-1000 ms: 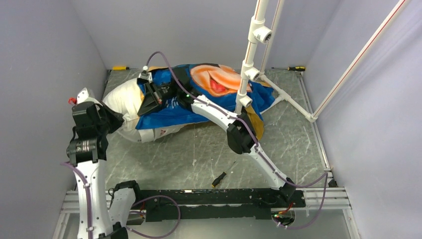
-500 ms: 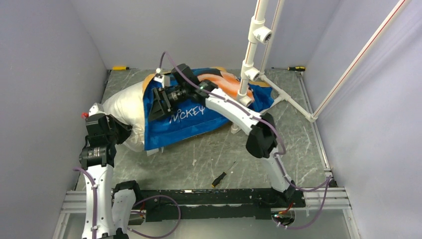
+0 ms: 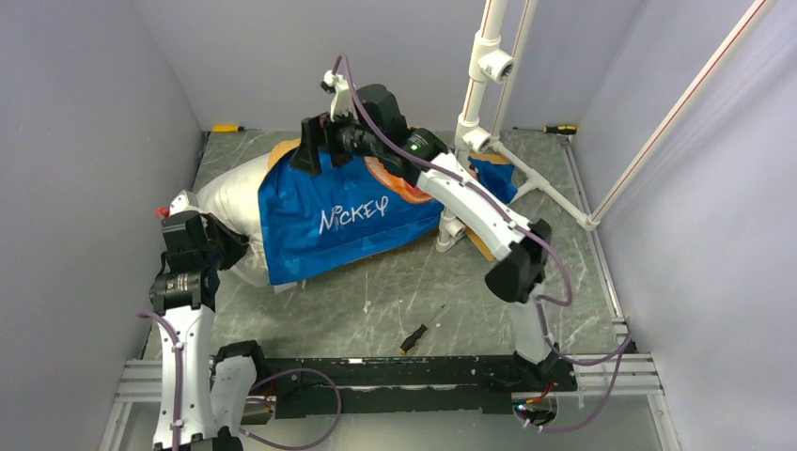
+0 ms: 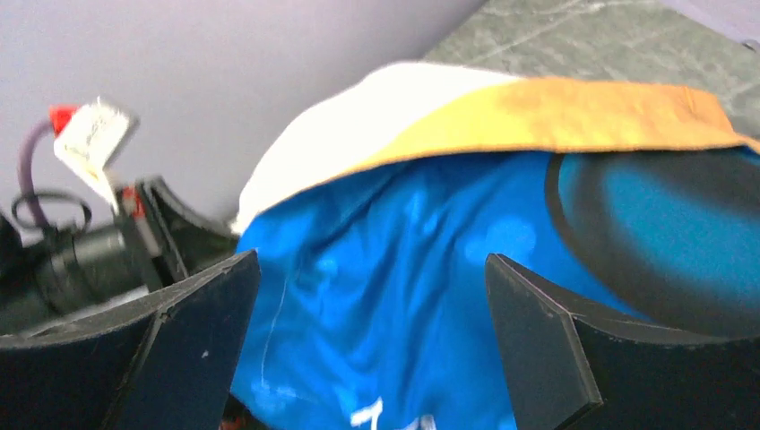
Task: Put the pillow into the pillowcase
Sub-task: Stuff the pillow into the pillowcase.
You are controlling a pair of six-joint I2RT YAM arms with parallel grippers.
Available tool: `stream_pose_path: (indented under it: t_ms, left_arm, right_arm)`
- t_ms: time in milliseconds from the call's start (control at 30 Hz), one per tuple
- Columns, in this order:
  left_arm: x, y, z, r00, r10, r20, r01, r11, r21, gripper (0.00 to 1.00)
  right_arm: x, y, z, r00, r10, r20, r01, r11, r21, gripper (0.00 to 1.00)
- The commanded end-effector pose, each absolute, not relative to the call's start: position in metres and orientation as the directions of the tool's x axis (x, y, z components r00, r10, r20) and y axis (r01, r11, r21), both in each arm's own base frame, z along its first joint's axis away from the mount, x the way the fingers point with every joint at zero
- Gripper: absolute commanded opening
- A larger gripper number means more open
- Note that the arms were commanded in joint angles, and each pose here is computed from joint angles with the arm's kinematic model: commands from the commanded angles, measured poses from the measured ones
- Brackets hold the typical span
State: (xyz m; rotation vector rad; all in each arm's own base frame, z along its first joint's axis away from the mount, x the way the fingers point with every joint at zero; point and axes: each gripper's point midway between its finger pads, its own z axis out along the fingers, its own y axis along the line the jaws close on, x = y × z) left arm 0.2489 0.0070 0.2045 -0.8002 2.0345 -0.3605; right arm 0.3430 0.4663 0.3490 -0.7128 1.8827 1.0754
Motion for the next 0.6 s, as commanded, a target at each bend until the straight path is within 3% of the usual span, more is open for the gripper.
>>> stream_pose_path:
  t_ms: [0, 267, 567]
  left_arm:
    - [0.261, -0.01, 0.234, -0.386, -0.595, -0.704, -0.231, 0.802, -0.551, 0.0]
    - [0.246, -0.016, 0.228, -0.444, -0.491, -0.749, -0.15, 0.866, -0.478, 0.0]
    - [0.227, -0.034, 0.231, -0.47, -0.421, -0.776, -0.027, 0.885, -0.464, 0.0]
  right_arm:
    - [0.368, 0.492, 0.364, -0.566, 0.048, -0.823, -0.733, 0.428, 0.529, 0.99]
    - [0.374, 0.519, 0.334, -0.845, 0.199, -0.497, -0.409, 0.358, 0.84, 0.85]
    - [0.409, 0.553, 0.327, -0.889, 0.369, -0.272, -0.211, 0.198, 0.957, 0.75]
